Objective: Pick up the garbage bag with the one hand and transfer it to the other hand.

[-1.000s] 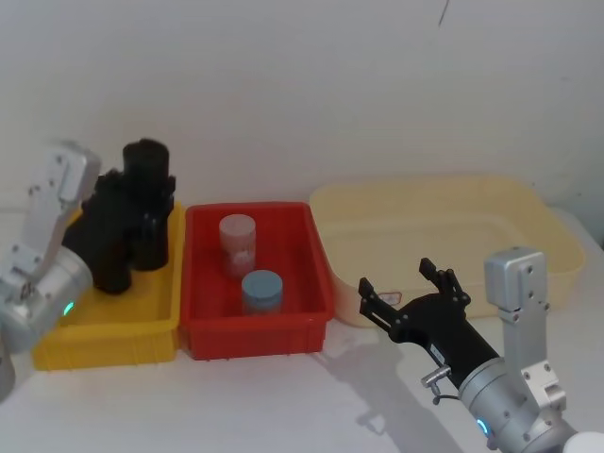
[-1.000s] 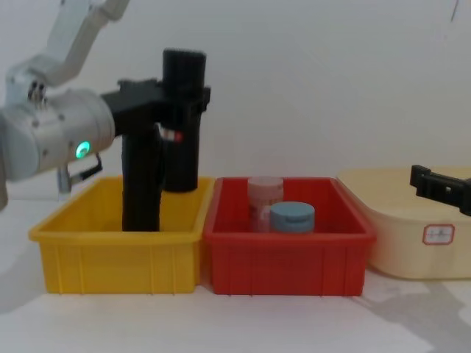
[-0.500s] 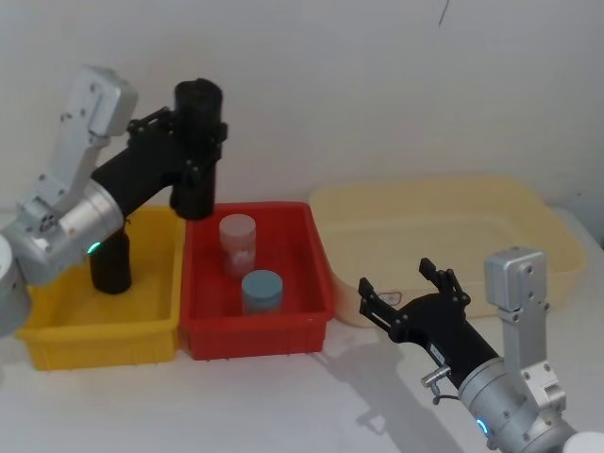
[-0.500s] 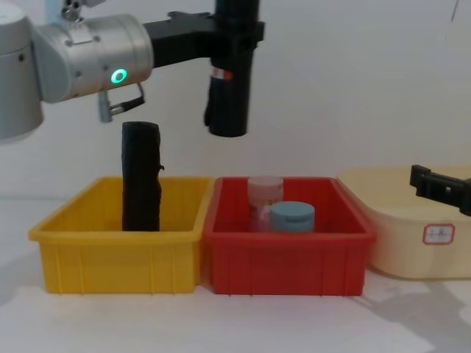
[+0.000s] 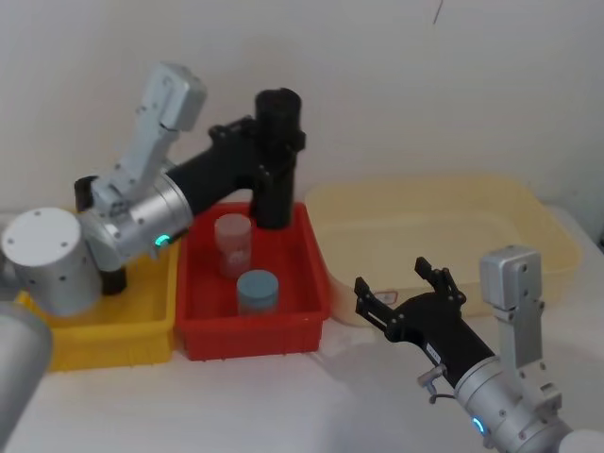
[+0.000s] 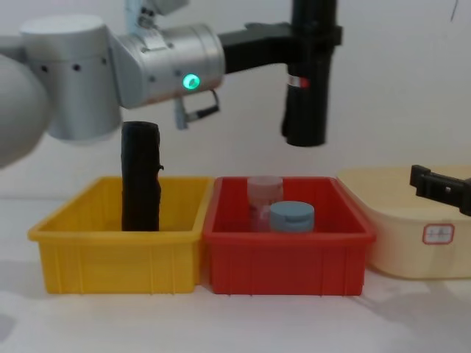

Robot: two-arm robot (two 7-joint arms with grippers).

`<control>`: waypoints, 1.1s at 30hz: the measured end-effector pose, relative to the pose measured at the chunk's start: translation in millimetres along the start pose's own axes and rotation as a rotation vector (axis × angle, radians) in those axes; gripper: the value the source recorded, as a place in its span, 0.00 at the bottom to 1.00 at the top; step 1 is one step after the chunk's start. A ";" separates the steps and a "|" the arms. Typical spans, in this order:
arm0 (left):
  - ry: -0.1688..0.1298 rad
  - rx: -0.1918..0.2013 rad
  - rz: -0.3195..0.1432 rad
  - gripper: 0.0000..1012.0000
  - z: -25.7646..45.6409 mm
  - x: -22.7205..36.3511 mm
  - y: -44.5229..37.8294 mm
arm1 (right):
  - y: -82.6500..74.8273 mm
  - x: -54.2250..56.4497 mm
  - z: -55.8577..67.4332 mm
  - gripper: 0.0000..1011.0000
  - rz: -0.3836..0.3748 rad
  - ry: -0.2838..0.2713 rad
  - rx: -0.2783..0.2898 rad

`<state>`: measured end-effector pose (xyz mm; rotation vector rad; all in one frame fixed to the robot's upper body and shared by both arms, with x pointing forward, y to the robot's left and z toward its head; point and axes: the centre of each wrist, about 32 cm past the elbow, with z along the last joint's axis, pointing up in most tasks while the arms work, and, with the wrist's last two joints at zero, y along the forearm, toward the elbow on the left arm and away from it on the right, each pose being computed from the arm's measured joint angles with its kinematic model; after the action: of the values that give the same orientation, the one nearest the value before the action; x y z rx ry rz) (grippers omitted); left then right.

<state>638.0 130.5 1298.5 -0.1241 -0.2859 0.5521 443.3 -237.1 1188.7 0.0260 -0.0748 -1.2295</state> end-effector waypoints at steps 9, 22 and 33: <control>0.113 -0.022 -0.057 0.45 -23.1 -14.7 -20.5 | 0.0 0.0 0.0 0.99 0.000 0.000 0.000; 0.203 -0.038 -0.072 0.45 -38.2 -32.3 -26.5 | 0.1 -0.3 0.0 0.99 0.000 0.000 0.003; 0.234 -0.040 -0.075 0.45 -42.4 -38.6 -27.8 | 1.9 -8.1 -3.0 0.99 0.015 -0.026 0.050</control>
<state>633.2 84.8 1254.4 -0.2141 -0.0730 0.4521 442.6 -228.9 1185.5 0.0532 -0.1281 -1.2134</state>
